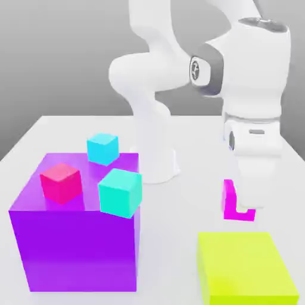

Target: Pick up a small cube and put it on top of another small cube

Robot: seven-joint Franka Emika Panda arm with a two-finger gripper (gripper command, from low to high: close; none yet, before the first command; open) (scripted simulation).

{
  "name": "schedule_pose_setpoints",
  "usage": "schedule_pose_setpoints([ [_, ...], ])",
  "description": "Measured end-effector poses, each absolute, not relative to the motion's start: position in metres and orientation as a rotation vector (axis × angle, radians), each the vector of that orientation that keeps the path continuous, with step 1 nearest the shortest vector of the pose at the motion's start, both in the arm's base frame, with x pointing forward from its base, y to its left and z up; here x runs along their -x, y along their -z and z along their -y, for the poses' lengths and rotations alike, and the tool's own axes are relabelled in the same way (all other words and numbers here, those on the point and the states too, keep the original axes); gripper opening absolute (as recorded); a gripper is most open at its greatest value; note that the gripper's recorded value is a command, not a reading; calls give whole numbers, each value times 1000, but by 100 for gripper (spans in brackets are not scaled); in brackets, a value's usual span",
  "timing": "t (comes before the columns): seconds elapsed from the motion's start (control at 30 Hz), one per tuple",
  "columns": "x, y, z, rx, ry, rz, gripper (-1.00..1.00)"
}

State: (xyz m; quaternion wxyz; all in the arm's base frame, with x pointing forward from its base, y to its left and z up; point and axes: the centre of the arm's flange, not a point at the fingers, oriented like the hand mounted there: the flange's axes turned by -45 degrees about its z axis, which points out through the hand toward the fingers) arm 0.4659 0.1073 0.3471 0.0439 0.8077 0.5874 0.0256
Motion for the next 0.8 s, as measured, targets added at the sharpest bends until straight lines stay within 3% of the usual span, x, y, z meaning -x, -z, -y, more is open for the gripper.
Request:
schedule_pose_setpoints([
  [0.23, -475, -404, 8, -2769, -43, -1272, -100],
  [0.5, -435, -455, 146, -3043, -6, -622, -100],
  [0.63, -421, -416, 163, -3097, -2, -543, -100],
  [0.67, -420, -401, 163, -3099, -2, -540, 100],
  [0.8, -420, -401, 163, -3099, -2, -540, 100],
])
